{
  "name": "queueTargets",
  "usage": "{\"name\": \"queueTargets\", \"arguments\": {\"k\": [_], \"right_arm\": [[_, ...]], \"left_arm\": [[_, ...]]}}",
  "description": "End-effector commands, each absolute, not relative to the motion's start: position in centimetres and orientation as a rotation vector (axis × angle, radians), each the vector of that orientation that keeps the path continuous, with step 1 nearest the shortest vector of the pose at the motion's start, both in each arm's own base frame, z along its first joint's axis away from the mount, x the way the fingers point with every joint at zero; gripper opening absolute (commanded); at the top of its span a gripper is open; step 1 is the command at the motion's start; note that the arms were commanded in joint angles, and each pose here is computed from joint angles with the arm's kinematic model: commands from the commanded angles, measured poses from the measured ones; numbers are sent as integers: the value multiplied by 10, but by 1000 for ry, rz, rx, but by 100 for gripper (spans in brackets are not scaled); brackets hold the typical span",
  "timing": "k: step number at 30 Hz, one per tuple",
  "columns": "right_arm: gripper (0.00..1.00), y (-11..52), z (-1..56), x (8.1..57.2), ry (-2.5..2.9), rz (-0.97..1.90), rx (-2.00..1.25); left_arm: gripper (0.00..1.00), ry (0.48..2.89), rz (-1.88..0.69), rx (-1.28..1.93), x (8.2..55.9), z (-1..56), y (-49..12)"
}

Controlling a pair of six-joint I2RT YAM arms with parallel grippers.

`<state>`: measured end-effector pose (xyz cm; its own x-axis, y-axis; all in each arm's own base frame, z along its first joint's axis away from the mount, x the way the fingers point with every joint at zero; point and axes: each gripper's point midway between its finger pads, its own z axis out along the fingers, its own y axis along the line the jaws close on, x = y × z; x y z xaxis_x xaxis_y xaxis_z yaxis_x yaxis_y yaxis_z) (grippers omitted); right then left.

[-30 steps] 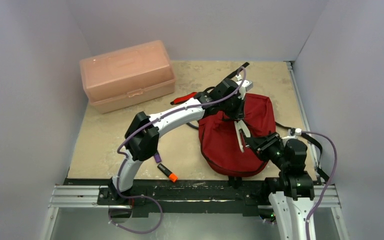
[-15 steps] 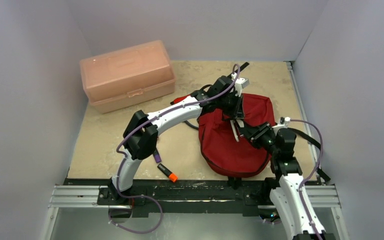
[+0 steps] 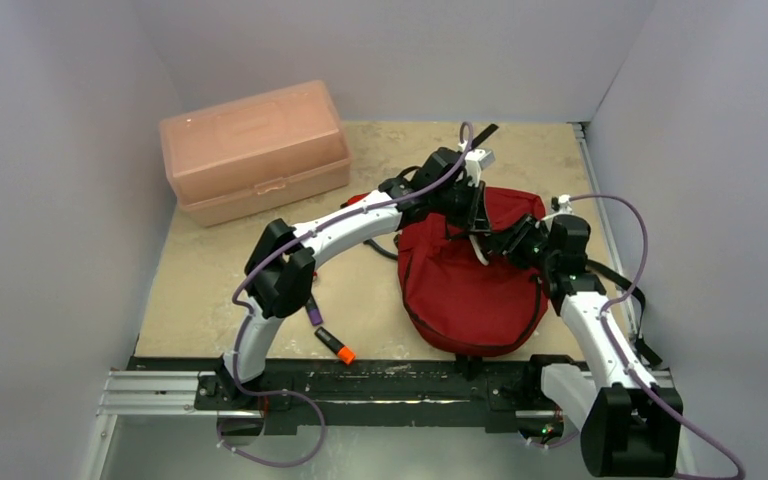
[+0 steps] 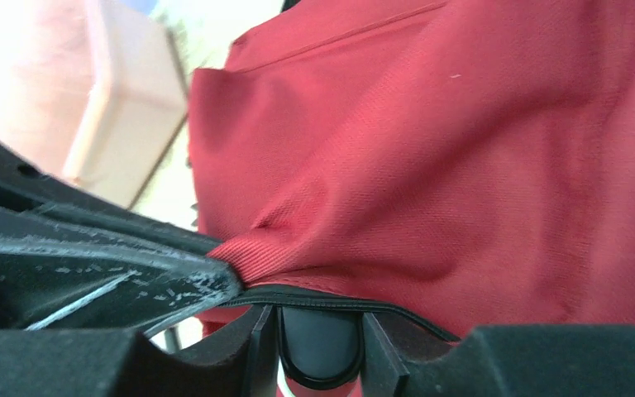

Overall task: Pack the student bag
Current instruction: Place the stationery in the student bag.

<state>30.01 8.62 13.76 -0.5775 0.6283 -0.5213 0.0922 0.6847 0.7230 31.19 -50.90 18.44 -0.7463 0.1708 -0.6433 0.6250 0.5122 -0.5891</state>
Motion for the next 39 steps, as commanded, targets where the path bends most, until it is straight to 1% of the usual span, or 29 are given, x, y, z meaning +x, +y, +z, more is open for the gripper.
{"name": "queueTargets", "arguments": {"k": [1, 3, 5, 7, 8, 13, 18, 21, 23, 26, 28, 33, 35, 36, 39], "right_arm": [[41, 30, 128, 291, 2185, 416, 604], [43, 21, 131, 284, 2234, 333, 598], [55, 22, 143, 278, 2217, 342, 578], [61, 29, 149, 276, 2199, 388, 556], [63, 29, 152, 273, 2207, 388, 558], [65, 32, 168, 256, 2214, 377, 574], [65, 58, 160, 237, 2211, 568, 582], [58, 77, 153, 236, 2157, 731, 619], [46, 91, 149, 238, 2111, 862, 627], [26, 99, 136, 239, 2114, 941, 663], [22, 100, 128, 238, 2134, 938, 680], [22, 94, 115, 244, 2119, 895, 707], [20, 88, 120, 255, 2062, 864, 700], [17, 84, 126, 263, 2027, 846, 689], [0, 69, 144, 288, 1934, 760, 679]], "left_arm": [[0, 2199, -1299, 662, 288, 224, -511], [0, 2202, -1300, 654, 289, 223, -511], [0, 2200, -1300, 646, 291, 223, -511], [0, 2199, -1308, 643, 292, 223, -511], [0, 2197, -1312, 641, 293, 224, -511], [0, 2197, -1309, 640, 295, 224, -509], [0, 2187, -1322, 637, 296, 227, -509], [0, 2184, -1336, 637, 295, 229, -510], [0, 2188, -1339, 637, 294, 228, -511], [0, 2191, -1345, 637, 293, 229, -510], [0, 2188, -1348, 637, 293, 230, -510], [0, 2182, -1356, 641, 292, 232, -511], [0, 2182, -1373, 643, 290, 233, -512], [0, 2186, -1378, 643, 290, 232, -512], [0, 2195, -1371, 643, 288, 231, -509]]}}
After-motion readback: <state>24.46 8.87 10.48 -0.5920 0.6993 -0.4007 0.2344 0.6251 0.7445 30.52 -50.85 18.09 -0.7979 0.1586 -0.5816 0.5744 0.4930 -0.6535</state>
